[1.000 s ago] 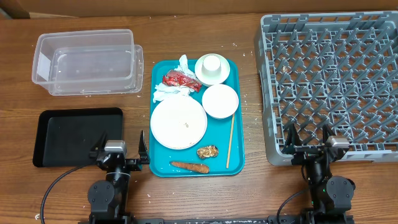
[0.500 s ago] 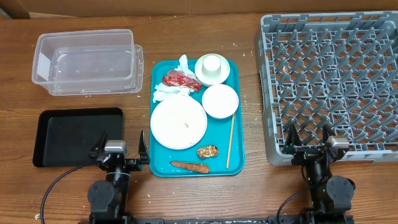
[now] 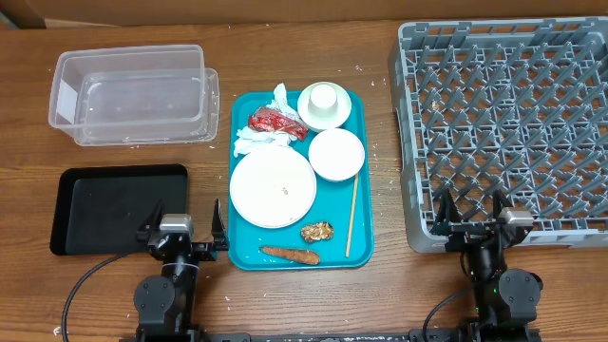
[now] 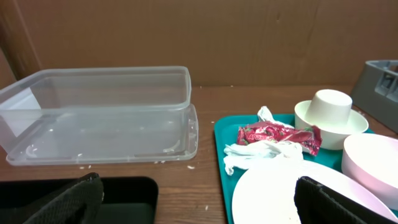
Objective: Sort waste into correct bins and load items into the dishwasher
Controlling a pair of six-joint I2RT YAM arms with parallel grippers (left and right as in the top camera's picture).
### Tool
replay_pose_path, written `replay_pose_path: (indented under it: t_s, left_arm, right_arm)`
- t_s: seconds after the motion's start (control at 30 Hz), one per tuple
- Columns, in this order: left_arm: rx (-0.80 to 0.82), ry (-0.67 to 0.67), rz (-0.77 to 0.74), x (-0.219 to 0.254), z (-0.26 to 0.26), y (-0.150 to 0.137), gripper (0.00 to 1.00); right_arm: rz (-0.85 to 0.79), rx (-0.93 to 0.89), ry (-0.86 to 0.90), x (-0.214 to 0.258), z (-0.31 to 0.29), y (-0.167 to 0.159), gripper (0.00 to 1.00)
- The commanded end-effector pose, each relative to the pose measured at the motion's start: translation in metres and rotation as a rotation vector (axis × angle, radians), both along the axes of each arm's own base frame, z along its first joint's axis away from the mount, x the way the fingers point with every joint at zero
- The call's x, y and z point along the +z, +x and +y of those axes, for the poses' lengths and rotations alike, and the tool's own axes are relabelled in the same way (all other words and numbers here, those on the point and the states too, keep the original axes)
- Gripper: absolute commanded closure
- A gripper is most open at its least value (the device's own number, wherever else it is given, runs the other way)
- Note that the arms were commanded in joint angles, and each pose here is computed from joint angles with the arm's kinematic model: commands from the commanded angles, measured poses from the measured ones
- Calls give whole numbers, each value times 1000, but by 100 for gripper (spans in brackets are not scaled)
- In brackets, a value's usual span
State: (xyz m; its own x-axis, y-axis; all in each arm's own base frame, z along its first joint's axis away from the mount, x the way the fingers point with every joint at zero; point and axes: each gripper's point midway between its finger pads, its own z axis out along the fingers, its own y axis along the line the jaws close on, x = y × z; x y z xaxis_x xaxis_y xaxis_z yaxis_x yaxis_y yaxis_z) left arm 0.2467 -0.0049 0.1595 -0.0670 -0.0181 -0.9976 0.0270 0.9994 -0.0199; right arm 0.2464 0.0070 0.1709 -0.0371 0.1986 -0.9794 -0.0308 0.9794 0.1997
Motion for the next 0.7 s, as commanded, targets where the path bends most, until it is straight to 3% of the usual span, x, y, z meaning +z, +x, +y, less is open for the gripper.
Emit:
replay_pose_path:
  t_s: [0.0, 0.13, 0.23, 0.43, 0.67]
  left_arm:
    - [-146, -109, -29, 9, -26, -3, 0]
    - [-425, -349, 27, 14, -73, -18, 0]
    - [-519, -431, 41, 21, -88, -26, 0]
    - [-734, -383, -67, 55, -113, -50, 0]
    - [-706, -343, -104, 97, -109, -58, 0]
  right_arm:
    - [-8, -4, -8, -1, 0, 0, 0]
    - [-8, -4, -8, -1, 0, 0, 0]
    - [-8, -4, -8, -1, 0, 0, 0]
    - [-8, -4, -8, -1, 0, 0, 0]
    - [-8, -4, -8, -1, 0, 0, 0]
